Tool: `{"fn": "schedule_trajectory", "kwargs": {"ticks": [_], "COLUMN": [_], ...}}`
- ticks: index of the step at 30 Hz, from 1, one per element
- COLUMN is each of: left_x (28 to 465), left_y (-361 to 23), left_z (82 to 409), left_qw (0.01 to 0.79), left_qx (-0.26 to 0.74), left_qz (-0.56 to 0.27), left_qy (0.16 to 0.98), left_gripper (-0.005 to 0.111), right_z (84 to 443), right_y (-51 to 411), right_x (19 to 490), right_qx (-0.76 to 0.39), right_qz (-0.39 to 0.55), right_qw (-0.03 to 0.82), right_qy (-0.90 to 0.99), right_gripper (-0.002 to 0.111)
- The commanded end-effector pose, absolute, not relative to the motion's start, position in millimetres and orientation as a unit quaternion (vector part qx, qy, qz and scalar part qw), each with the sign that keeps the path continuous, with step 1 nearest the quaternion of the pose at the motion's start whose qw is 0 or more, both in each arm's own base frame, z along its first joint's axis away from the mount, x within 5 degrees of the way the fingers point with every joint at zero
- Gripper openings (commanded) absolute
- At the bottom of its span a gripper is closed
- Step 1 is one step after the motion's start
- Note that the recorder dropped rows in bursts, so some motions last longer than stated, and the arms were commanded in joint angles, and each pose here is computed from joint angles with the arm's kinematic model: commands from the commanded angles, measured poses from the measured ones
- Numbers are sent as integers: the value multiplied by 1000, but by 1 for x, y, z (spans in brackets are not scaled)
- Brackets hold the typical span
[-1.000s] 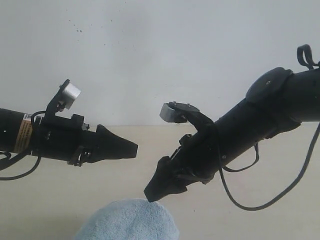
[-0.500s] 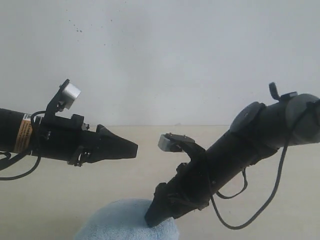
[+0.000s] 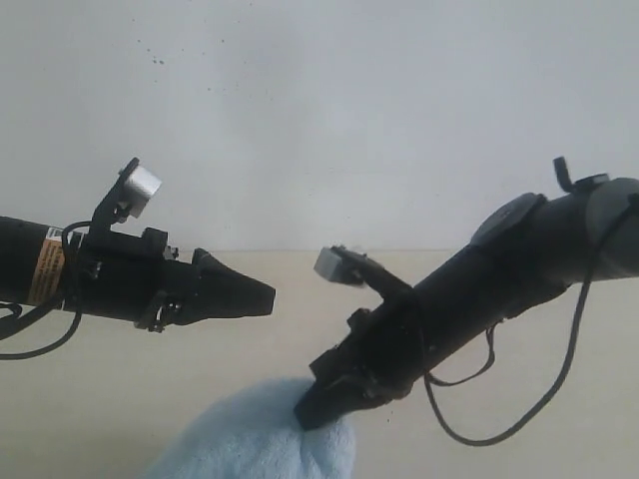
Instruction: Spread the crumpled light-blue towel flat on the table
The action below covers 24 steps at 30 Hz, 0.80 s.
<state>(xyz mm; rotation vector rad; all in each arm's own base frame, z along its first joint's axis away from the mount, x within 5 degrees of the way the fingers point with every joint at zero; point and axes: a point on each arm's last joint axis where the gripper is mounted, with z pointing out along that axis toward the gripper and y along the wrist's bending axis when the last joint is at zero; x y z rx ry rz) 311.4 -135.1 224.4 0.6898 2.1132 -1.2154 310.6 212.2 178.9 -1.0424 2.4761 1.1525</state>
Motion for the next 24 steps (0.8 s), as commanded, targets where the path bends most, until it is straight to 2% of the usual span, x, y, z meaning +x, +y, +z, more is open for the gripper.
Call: {"fn": "schedule_trajectory", "kwargs": {"ticks": [1, 7, 11, 15, 20, 22, 24], "left_x": [313, 313, 314, 314, 314, 314, 314], "left_y": [-134, -134, -134, -134, -134, -134, -134], "left_z": [228, 229, 229, 230, 229, 229, 229], "left_qw": [300, 301, 302, 303, 302, 302, 302], "left_qx": [239, 235, 234, 232, 235, 235, 235], "left_qz": [-463, -465, -466, -467, -466, -466, -466], "left_qy": [799, 798, 798, 798, 798, 798, 798], "left_gripper": [64, 64, 64, 64, 64, 64, 64], "right_z": [216, 250, 271, 271, 250, 241, 230], "right_y": [180, 124, 111, 133, 184, 202, 217], "right_x": [322, 331, 330, 323, 308, 302, 296], "right_qx": [-350, -349, -294, -310, -368, -388, -405], "right_qz": [365, 246, 237, 259, 275, 278, 281], "right_qw": [182, 250, 287, 276, 238, 224, 205], "right_qy": [843, 869, 880, 872, 856, 850, 846], "right_gripper": [0, 0, 0, 0, 2, 7, 16]}}
